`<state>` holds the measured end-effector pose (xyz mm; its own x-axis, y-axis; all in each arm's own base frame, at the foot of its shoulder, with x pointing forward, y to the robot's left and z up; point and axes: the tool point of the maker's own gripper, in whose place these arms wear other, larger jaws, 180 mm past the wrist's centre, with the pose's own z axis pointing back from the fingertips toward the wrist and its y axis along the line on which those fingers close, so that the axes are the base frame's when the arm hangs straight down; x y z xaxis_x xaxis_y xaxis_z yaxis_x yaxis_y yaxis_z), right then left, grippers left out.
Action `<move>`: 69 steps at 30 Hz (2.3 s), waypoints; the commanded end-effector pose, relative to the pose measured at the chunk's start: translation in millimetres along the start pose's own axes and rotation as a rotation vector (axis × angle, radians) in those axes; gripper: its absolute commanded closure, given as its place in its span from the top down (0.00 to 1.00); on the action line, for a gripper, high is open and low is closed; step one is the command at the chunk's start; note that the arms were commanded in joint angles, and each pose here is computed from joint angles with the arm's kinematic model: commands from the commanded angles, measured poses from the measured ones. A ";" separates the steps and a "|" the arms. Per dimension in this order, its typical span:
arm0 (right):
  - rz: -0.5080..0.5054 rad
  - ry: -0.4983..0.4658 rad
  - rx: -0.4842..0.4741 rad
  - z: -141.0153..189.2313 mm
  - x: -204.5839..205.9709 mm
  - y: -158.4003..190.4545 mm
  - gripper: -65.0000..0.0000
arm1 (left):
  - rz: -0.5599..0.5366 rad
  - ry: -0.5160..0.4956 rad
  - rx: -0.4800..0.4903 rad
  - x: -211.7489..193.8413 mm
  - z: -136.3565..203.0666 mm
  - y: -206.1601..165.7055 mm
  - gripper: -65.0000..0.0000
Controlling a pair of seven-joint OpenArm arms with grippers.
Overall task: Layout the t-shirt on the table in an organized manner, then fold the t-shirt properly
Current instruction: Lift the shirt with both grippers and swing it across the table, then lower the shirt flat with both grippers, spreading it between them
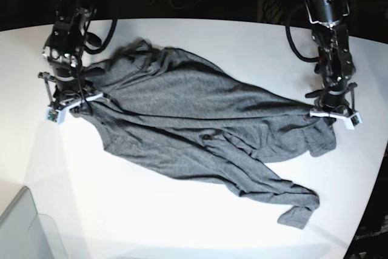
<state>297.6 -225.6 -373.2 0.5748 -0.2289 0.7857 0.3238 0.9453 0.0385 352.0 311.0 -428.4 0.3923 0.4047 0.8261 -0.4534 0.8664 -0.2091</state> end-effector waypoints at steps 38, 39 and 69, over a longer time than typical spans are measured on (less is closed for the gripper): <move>-0.031 -0.212 0.020 5.1 82.8 10.6 0.00 | 0.211 -0.549 -0.189 233.2 183.7 8.5 0.00; -0.031 -0.232 0.021 8.6 89.5 11.1 0.00 | 0.207 -0.540 -0.200 231.2 181.6 3.8 0.00; -0.026 -0.094 -0.044 26.3 21.1 -18.0 0.49 | 0.150 -0.275 -0.111 151.7 117.2 8.2 0.00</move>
<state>274.3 -239.2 -357.7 0.5447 -0.2446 0.8022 0.3758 0.9263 0.0273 311.7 340.2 -259.2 0.1324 0.4774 0.8686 -0.4051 0.8259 -0.3922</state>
